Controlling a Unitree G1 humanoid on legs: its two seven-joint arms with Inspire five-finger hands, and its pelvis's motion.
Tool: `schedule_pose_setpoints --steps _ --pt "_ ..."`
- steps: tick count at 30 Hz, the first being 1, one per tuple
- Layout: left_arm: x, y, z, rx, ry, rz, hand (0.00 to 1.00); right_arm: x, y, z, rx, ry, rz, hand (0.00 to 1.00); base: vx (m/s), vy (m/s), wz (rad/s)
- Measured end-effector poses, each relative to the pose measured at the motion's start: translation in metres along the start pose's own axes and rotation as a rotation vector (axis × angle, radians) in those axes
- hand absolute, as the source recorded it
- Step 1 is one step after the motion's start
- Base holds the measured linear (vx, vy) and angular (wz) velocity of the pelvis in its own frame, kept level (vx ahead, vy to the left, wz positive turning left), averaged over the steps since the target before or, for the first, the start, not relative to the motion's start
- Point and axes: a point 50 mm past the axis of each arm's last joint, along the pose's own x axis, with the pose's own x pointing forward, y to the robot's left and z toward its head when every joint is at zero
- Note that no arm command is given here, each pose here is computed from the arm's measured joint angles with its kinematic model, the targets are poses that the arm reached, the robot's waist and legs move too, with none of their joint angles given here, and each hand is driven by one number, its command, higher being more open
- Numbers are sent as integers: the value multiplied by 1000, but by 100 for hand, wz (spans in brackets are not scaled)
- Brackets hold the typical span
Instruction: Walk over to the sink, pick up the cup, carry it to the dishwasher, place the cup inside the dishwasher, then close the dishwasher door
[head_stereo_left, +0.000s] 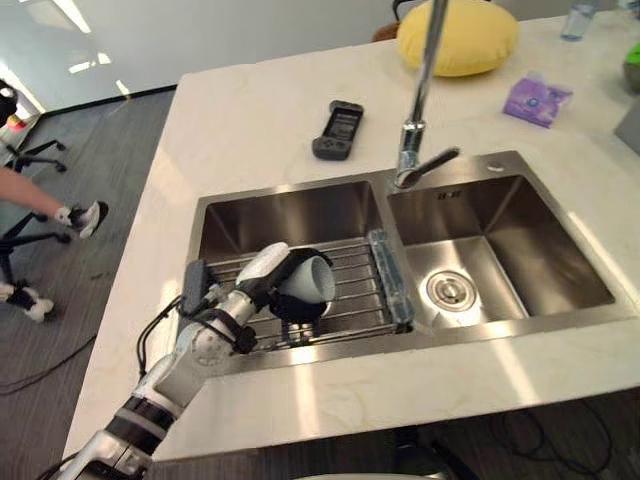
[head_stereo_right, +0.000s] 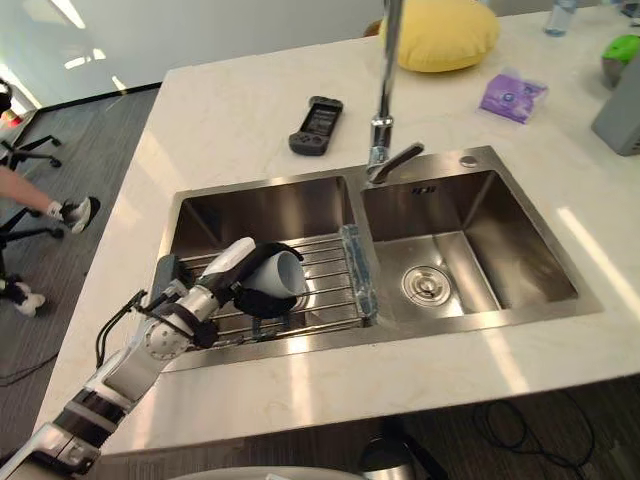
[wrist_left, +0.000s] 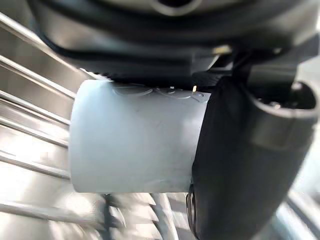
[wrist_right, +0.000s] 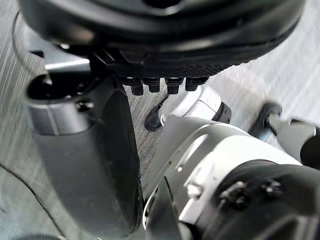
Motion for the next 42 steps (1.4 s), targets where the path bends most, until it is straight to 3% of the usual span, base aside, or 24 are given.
schedule_pose_setpoints --steps 3,5,6,8,11,14,19,21,23,30,33,37,42 --pt "-16 36 -4 -67 17 211 0 0 1 4 -57 -2 14 100 -42 -33 53" --pt "-37 74 3 -96 -20 478 0 1 5 5 -100 4 38 100 -96 -43 73" --pt "-43 82 2 -94 -19 535 0 1 5 4 -108 8 42 100 -85 -42 72" --pt "-75 103 -7 -53 33 738 0 1 2 0 -160 41 21 100 -107 -56 73" --pt "-120 117 -22 -55 138 960 0 1 -1 -8 -192 76 6 100 -143 -62 98" --pt "-148 118 -28 -101 168 1110 0 -2 -10 -18 -158 92 -22 100 -133 39 175" --pt "-183 127 -26 -145 103 1334 0 -11 -29 -38 -52 74 -85 100 -69 204 179" --pt "-183 131 -21 -158 32 1374 0 -11 -32 -32 -70 71 -93 100 -61 237 117" --pt "-172 129 -19 -202 -32 1361 0 -10 -27 -40 -74 99 -83 100 -68 257 133" --pt "-116 107 -8 -355 -138 1092 0 -9 -29 -31 -76 65 -116 100 -35 216 68" --pt "-94 82 2 -454 -166 962 0 -10 -31 -32 -25 48 -127 100 12 58 58" --pt "-45 23 32 -670 -269 627 0 -16 -40 -35 72 -9 -136 100 46 38 167" --pt "-2 -37 40 -800 -203 273 0 -10 -11 -51 103 -7 -33 100 24 -61 213"
